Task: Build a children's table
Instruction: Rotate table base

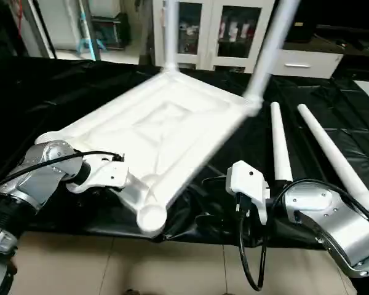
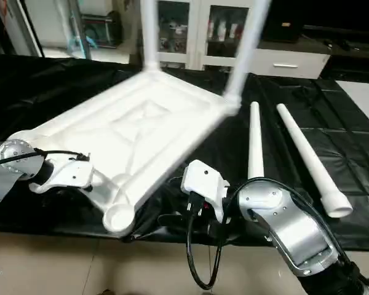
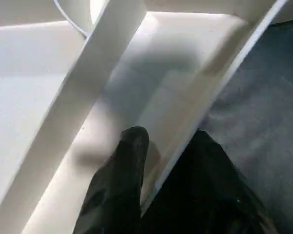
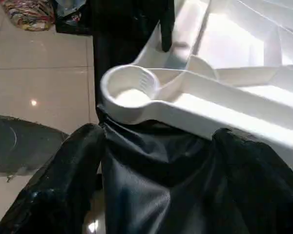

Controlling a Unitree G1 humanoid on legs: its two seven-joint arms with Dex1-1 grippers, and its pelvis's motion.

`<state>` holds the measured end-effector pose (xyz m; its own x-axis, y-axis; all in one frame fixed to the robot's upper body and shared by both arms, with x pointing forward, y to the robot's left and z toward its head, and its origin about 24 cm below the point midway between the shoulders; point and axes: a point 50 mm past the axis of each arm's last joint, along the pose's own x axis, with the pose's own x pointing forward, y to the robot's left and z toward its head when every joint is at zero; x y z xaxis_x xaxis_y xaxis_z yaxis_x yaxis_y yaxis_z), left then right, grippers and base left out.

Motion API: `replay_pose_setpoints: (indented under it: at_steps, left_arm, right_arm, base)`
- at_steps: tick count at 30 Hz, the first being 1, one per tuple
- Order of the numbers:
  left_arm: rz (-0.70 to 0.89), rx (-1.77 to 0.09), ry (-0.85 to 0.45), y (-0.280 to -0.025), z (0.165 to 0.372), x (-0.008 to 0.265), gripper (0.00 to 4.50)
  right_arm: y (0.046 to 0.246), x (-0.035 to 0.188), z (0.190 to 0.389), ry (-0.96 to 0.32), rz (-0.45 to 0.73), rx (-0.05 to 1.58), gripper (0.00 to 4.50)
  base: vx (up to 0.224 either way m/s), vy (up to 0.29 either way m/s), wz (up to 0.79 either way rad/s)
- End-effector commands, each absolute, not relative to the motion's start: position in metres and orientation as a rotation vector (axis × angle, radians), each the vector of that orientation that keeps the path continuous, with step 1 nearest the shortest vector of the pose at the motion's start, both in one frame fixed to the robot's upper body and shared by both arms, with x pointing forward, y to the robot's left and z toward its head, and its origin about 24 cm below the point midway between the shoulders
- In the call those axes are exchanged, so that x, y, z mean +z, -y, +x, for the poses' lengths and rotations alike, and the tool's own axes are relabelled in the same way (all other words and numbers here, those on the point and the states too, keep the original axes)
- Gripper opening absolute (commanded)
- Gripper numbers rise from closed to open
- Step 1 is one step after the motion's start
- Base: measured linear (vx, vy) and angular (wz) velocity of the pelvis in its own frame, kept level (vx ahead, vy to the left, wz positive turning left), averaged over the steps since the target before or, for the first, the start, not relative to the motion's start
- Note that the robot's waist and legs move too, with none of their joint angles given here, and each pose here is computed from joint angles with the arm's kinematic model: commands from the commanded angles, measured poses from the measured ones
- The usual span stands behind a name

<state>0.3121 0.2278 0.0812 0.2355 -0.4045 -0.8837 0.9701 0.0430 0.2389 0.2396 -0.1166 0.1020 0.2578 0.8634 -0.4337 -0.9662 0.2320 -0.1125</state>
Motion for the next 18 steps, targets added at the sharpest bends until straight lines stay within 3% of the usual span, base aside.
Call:
replay_pose_setpoints:
  at_steps: [1,5,10,18]
  left_arm:
    - [0.924,-1.003,-0.731,-0.245,0.318,0.081,1.09]
    - [0.845,-0.833,-0.721,-0.240,0.325,0.076,1.03]
    - [0.766,-0.786,-0.694,-0.223,0.327,0.072,0.91]
    - [0.678,-0.985,-0.537,-0.160,0.323,0.059,0.38]
  right_arm:
    - [0.117,0.104,0.241,-0.294,-0.413,1.280,3.87]
    - [0.116,0.104,0.242,-0.291,-0.413,1.279,3.87]
    - [0.116,0.103,0.243,-0.291,-0.416,1.276,3.87]
    - [0.117,0.102,0.244,-0.292,-0.420,1.250,3.87]
  base:
    - [0.000,0.000,0.00]
    - [0.000,0.000,0.00]
    - [0.000,0.000,0.00]
    - [0.000,0.000,0.00]
